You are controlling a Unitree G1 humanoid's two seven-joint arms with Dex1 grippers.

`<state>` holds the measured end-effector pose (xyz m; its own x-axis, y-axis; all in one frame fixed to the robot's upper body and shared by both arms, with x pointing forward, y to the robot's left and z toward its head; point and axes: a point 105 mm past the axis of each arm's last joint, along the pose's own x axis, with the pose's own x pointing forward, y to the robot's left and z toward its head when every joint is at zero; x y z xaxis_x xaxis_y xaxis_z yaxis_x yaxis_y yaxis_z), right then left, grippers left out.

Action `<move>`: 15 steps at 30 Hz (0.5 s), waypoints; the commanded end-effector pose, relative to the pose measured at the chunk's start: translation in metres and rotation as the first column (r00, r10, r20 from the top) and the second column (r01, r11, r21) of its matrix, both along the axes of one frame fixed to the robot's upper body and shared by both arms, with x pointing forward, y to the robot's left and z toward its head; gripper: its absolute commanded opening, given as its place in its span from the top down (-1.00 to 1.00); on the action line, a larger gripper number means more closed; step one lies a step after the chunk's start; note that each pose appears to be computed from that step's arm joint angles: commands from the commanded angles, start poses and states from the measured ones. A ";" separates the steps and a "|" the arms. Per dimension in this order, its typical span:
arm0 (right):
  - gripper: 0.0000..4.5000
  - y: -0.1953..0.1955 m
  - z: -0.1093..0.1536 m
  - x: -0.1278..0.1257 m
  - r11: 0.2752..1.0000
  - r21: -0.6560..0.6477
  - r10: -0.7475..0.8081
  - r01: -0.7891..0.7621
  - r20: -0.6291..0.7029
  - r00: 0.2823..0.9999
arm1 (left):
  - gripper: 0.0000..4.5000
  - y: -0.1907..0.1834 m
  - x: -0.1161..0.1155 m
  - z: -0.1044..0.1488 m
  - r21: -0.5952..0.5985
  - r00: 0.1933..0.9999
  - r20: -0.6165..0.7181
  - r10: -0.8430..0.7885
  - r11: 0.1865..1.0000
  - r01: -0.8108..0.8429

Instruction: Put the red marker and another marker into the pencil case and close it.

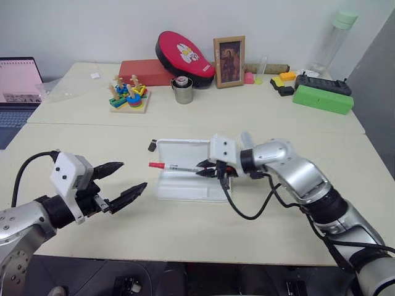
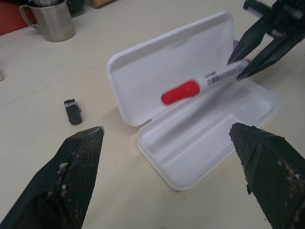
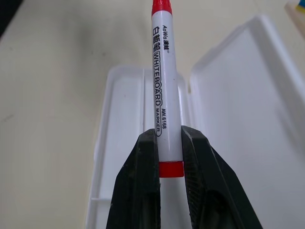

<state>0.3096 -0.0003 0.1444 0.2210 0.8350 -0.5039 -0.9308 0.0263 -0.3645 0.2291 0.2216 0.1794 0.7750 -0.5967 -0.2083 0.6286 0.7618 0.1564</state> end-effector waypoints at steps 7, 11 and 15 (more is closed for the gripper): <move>0.86 0.000 -0.015 0.010 0.998 -0.054 -0.014 0.015 0.033 0.999 | -1.00 -0.016 0.001 0.009 -0.001 0.998 0.043 -0.043 0.999 0.043; 0.31 0.000 -0.014 0.010 0.999 -0.048 -0.016 0.017 0.031 0.999 | -1.00 -0.019 0.004 0.011 0.001 0.997 0.050 -0.051 0.999 0.051; -0.06 0.000 -0.003 0.005 1.000 -0.008 0.004 -0.004 0.029 1.000 | -1.00 -0.022 0.006 0.013 -0.001 0.997 0.055 -0.062 0.998 0.062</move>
<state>0.3193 -0.0032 0.1214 0.2432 0.7928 -0.5588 -0.9317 0.0307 -0.3620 0.2354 0.2048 0.1840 0.7578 -0.6281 -0.1767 0.6516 0.7421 0.1570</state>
